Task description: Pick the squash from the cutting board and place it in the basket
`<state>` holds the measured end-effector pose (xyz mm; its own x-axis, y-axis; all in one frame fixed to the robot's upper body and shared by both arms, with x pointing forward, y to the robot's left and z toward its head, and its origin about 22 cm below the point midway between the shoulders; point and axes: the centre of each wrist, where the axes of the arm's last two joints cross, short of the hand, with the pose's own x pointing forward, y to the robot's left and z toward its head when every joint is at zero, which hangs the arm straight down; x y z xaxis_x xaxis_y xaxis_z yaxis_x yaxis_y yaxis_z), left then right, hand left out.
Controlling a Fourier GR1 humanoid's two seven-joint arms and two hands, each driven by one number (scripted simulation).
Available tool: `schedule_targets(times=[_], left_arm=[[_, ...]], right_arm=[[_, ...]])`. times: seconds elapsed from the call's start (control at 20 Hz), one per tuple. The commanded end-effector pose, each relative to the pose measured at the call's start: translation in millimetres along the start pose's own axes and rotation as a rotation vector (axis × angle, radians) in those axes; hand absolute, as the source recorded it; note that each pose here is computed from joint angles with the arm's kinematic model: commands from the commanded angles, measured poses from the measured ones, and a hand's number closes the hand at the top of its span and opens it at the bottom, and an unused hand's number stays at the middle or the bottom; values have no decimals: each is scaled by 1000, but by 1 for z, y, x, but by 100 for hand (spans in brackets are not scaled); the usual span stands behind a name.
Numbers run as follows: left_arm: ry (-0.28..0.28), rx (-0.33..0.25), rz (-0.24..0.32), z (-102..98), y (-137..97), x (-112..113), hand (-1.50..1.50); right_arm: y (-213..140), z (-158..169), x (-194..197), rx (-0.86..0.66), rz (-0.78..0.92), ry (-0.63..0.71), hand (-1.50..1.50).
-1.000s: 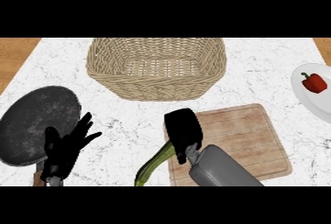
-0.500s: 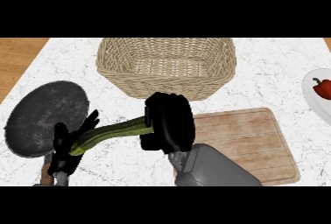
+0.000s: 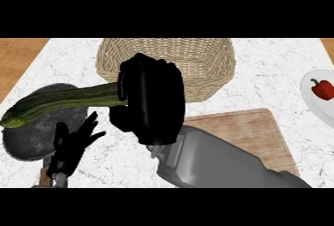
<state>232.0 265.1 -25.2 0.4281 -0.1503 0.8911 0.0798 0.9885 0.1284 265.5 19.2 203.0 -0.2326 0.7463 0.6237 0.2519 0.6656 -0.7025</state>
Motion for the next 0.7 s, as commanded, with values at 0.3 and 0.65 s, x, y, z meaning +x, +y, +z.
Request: schedule_targets(times=[0.3, 0.65], left_arm=[[105, 27, -2, -1, 8, -17, 0], [100, 37, 0, 9, 9, -26, 0]], right_arm=[[-29, -50, 64, -176, -91, 228, 150], [-31, -83, 81, -173, -51, 305, 150]])
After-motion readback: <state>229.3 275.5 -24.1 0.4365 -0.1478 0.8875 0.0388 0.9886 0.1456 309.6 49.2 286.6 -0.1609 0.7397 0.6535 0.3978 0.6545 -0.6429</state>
